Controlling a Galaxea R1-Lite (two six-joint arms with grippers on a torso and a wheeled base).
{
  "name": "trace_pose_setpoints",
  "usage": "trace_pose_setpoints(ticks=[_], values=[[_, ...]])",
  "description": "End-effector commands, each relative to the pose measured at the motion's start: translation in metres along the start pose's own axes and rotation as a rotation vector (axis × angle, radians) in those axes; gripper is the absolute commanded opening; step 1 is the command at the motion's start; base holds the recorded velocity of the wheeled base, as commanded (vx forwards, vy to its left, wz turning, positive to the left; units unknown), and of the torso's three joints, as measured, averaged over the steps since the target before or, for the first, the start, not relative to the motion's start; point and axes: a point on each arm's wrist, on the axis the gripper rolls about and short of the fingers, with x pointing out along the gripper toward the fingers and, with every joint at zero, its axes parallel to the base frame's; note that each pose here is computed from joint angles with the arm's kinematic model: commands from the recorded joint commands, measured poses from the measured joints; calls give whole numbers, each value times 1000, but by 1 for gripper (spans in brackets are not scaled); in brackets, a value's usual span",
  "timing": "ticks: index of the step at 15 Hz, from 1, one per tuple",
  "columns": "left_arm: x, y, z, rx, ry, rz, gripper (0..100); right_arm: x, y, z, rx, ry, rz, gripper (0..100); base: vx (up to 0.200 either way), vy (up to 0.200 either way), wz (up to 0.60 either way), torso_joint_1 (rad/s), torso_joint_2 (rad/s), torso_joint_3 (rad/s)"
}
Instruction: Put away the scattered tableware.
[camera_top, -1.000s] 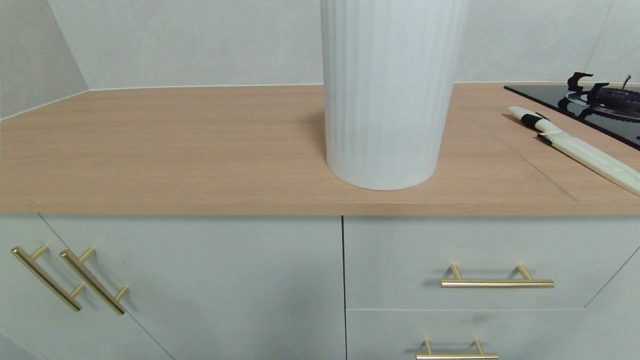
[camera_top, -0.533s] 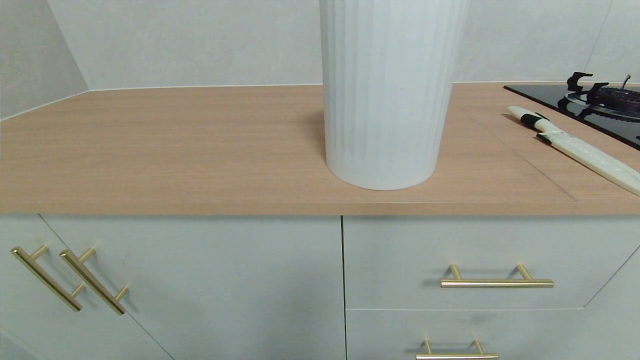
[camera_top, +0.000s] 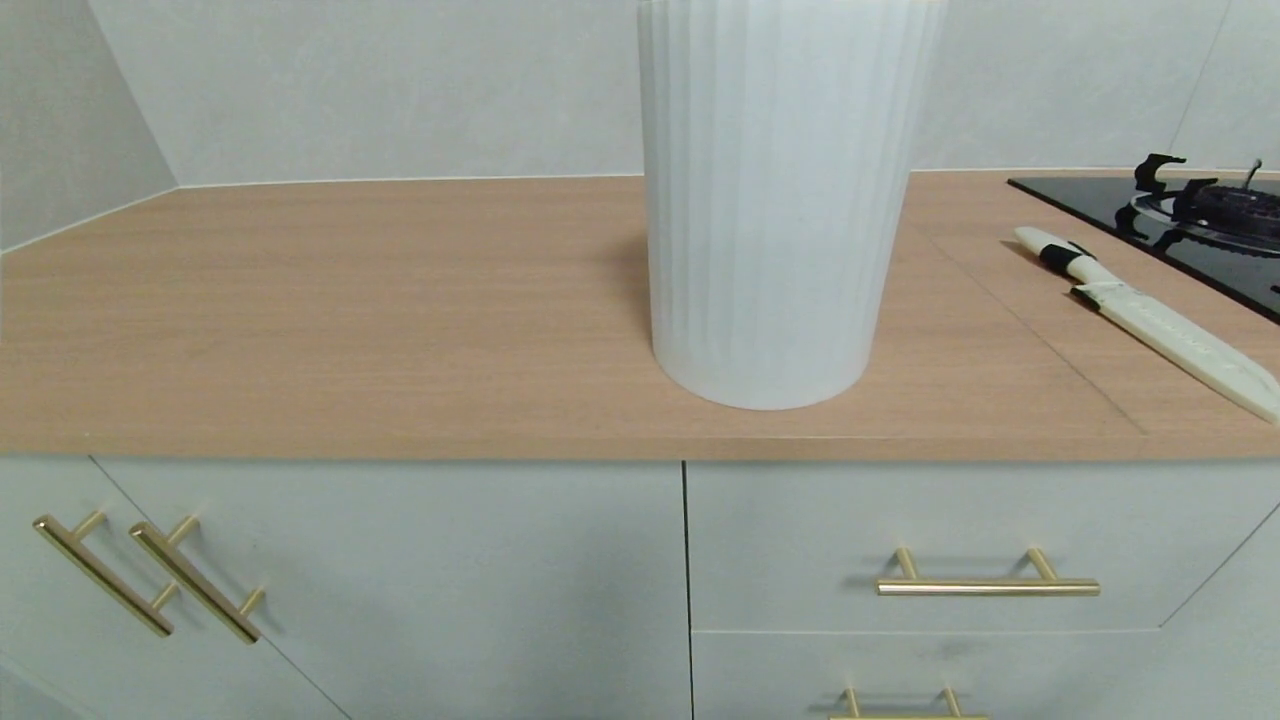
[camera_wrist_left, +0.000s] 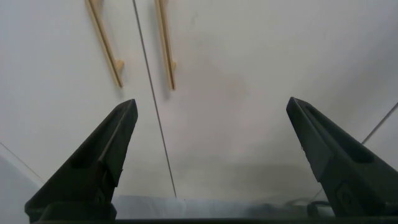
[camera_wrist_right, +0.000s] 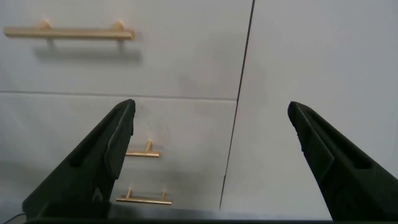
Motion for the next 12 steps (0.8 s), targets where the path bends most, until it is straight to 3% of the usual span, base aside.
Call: trace_pose_setpoints(ticks=[1,12], values=[[0,0,0,0,0,0,100,0,0,0,-1,1,0,100,0,0,0,183,-456,-295],[0,0,0,0,1,1,100,0,0,0,0,1,0,100,0,0,0,179,-485,-289]])
